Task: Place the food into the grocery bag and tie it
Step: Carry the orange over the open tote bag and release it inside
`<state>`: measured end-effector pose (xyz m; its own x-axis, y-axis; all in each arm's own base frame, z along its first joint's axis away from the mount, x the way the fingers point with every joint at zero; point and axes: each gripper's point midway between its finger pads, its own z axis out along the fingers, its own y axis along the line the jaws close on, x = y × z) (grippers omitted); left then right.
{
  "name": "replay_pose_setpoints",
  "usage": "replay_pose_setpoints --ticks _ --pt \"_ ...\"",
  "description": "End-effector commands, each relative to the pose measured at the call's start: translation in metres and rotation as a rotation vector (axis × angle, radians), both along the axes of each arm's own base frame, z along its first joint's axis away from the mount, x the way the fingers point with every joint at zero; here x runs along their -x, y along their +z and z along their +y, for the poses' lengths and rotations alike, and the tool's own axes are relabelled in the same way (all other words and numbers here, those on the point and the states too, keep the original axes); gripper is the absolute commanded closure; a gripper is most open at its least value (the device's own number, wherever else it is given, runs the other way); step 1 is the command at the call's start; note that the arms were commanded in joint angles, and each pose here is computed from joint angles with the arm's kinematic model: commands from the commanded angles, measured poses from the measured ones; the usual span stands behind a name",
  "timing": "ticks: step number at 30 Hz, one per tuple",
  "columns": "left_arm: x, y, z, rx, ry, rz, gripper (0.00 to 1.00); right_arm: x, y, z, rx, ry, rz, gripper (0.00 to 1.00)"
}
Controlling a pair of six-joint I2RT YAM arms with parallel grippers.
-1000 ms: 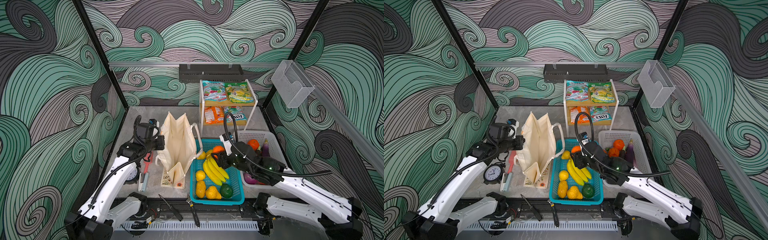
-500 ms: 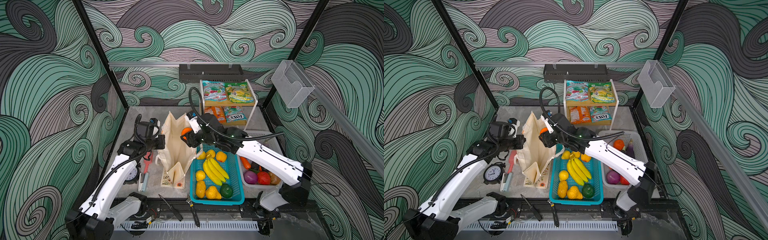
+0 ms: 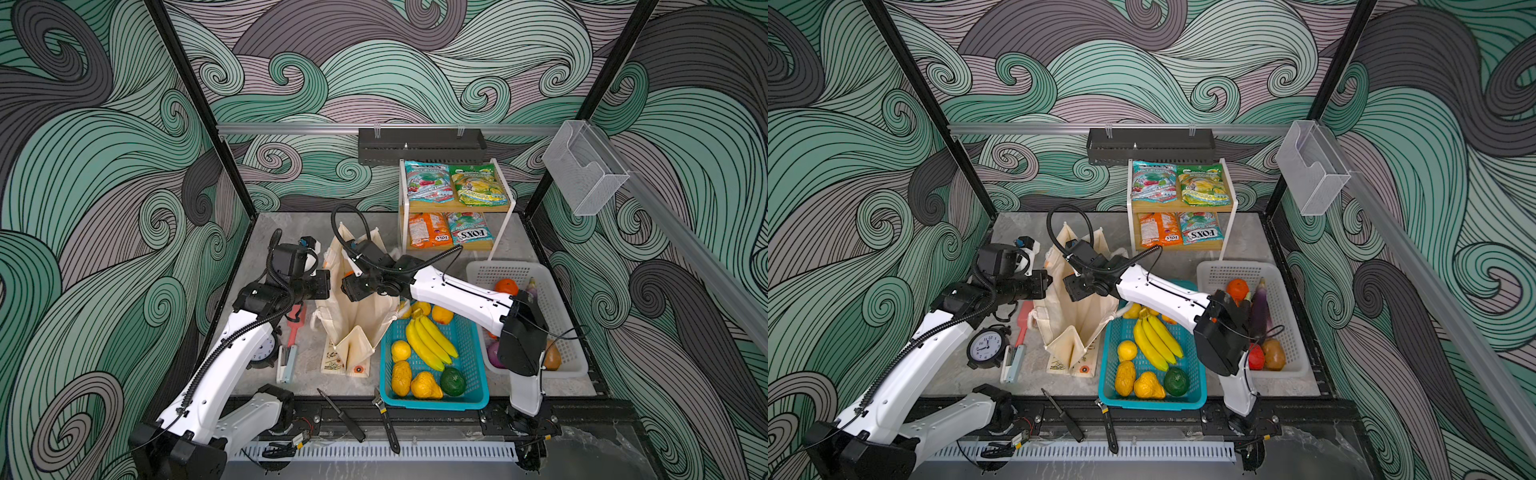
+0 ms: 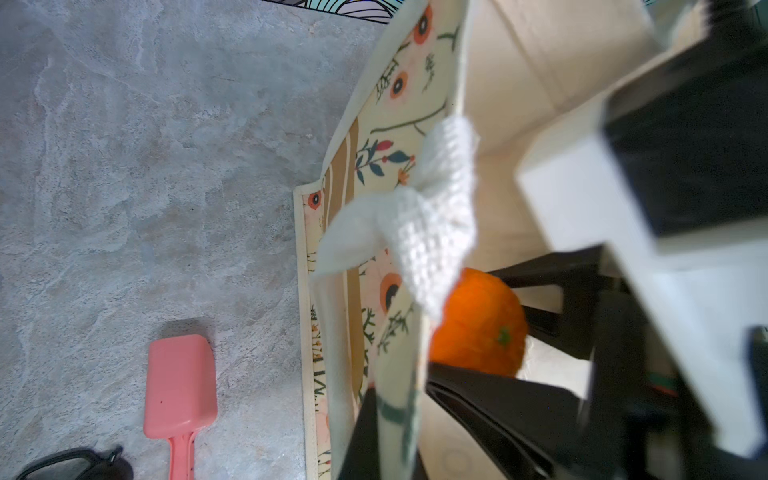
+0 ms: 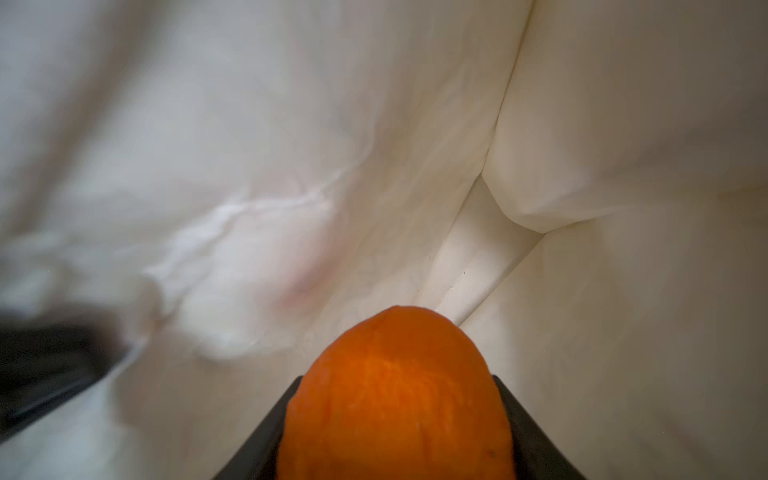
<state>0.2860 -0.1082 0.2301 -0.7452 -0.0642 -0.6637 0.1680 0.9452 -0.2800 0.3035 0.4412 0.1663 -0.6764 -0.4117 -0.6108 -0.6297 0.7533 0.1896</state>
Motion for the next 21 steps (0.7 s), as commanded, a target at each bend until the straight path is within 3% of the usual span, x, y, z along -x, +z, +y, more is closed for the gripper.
replay_pose_setpoints --ticks 1,9,15,21 --pt "0.002 0.002 0.004 -0.003 0.012 0.004 1.0 -0.015 -0.015 0.002 0.027 -0.049 -0.024 0.56" --pt "0.003 0.007 0.008 -0.007 0.027 -0.024 1.0 -0.031 -0.072 0.005 0.09 -0.098 0.047 0.56" --pt "0.004 0.011 0.021 -0.049 0.081 -0.046 1.0 -0.05 -0.111 -0.011 0.222 -0.146 0.018 0.56" --pt "0.004 0.013 0.026 -0.057 0.105 -0.057 1.0 -0.054 -0.145 -0.009 0.247 -0.15 0.067 0.51"
